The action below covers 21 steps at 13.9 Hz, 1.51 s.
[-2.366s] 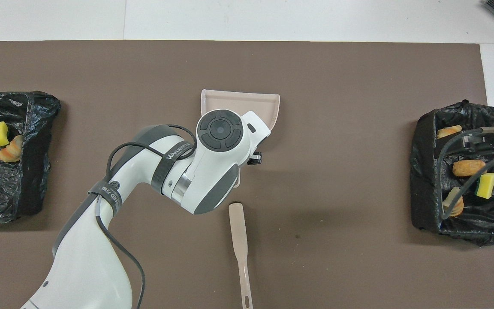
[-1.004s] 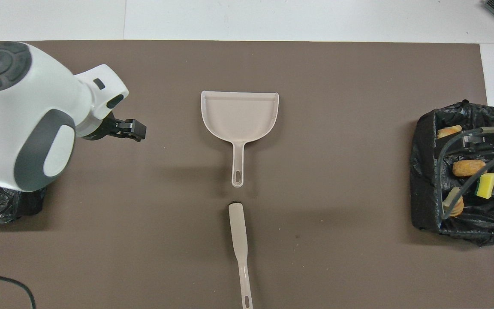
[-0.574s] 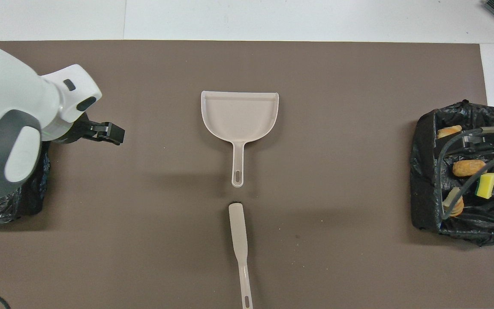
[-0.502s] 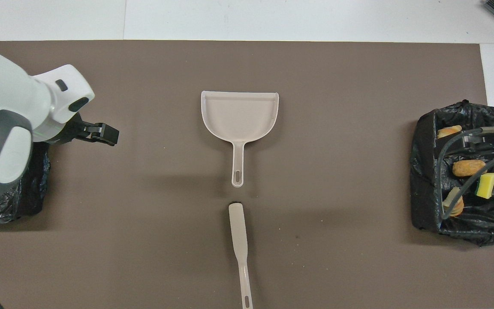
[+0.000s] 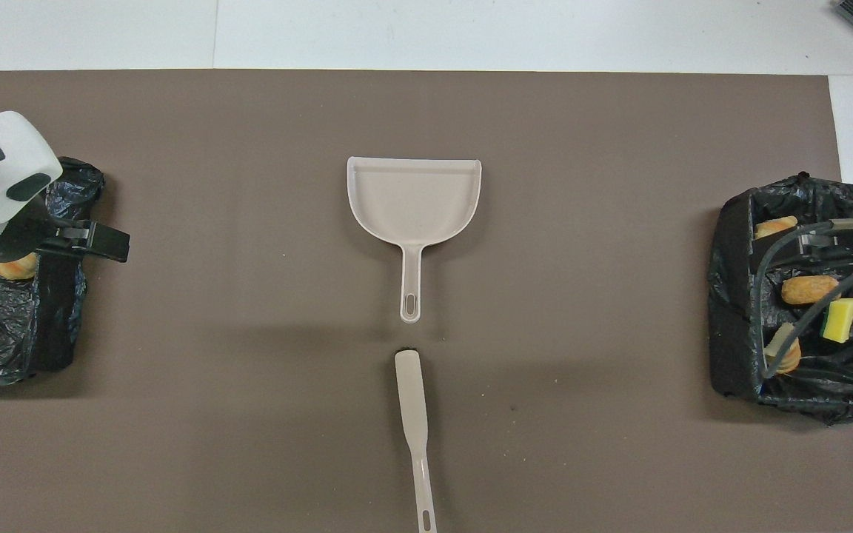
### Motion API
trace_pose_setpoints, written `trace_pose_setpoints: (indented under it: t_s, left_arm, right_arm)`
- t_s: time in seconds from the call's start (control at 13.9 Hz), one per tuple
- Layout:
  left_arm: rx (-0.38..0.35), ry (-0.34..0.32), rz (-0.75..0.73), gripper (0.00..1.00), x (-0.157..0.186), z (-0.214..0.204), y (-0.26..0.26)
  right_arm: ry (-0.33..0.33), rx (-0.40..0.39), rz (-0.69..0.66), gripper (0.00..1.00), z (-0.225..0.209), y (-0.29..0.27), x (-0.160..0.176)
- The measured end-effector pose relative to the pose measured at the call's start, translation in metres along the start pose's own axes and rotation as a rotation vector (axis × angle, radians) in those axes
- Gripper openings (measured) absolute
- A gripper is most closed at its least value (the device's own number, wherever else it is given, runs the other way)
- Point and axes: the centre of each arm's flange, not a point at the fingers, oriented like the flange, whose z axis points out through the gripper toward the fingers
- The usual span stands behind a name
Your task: Sweep and dump trash in bin
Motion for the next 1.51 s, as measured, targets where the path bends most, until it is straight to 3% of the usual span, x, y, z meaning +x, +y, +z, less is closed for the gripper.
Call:
trace_pose_setpoints:
  t_s: [0.22,1.51]
  left_arm:
    - [0.002,0.027,0.002,1.0,-0.004,-0.026,0.002]
    - [0.0,0.022,-0.03,1.0,0.01,-0.009,0.009]
  right_arm:
    - [0.0,0.0,0.0,1.0,0.0,0.0,0.0]
    - [0.0,0.0,0.0,1.0,0.0,0.0,0.0]
